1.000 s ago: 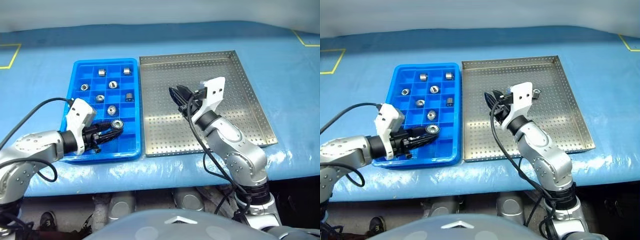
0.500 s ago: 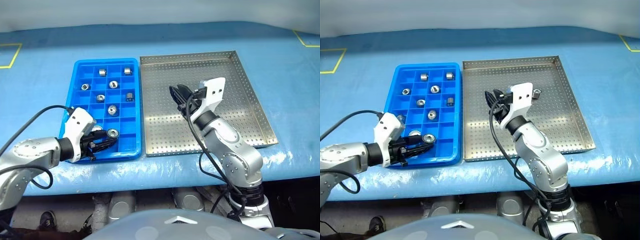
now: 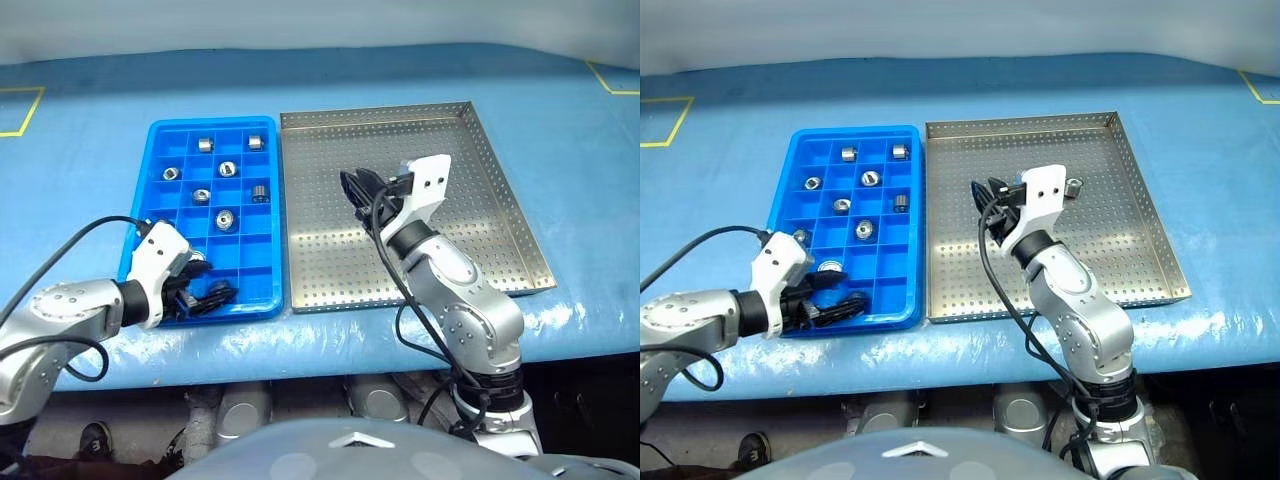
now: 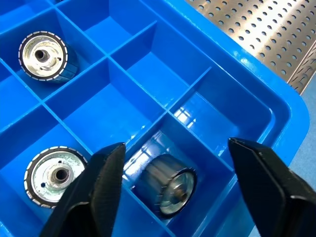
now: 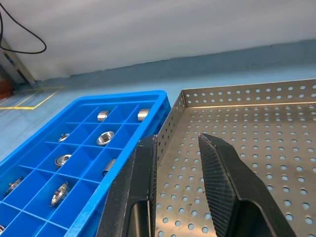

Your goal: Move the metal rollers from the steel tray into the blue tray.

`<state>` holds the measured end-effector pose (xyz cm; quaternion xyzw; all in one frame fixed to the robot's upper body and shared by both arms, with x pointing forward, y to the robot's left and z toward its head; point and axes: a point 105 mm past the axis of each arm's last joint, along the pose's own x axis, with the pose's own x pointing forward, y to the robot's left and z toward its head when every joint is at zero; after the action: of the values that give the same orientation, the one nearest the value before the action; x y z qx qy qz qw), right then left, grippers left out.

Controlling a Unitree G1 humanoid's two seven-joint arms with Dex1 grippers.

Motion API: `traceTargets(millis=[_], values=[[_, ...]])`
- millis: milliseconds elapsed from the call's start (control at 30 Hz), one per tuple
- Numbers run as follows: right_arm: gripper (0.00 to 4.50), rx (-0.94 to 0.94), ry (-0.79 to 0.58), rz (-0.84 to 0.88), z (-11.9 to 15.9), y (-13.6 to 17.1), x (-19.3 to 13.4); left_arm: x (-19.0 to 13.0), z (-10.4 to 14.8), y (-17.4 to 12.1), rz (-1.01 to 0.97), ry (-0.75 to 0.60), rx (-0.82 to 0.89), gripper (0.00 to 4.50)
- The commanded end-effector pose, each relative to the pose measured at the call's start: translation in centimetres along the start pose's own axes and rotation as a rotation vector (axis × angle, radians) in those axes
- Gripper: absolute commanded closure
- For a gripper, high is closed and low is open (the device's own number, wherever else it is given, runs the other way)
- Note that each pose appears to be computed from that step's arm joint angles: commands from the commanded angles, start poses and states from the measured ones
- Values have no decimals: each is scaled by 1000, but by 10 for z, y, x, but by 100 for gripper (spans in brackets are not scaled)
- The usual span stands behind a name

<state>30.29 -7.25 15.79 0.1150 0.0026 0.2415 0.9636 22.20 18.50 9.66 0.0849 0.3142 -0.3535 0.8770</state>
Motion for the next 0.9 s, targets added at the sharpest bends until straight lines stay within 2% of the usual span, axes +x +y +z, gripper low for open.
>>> traceTargets(millis=[33,133,233,333,500,600,767,900], values=[[308,-10,-40,15,11,3,1,1,6,1,2,-27,5,16],[308,-58,-63,-11,16,0,-1,5,37,-7,-65,-206,-2,16],[308,-188,-42,-136,18,-21,-11,24,83,-21,-153,-433,-16,16],[308,-298,32,-189,12,-32,-27,55,118,-40,-252,-516,-1,16],[308,-374,89,-346,11,-56,-55,120,169,-44,-203,-528,32,16],[308,-385,109,-389,8,-60,-64,175,200,-55,-155,-492,91,16],[308,-368,83,-405,9,-51,-69,225,222,-74,-39,-415,251,16],[308,-360,67,-448,11,-51,-76,237,226,-80,12,-391,303,8]])
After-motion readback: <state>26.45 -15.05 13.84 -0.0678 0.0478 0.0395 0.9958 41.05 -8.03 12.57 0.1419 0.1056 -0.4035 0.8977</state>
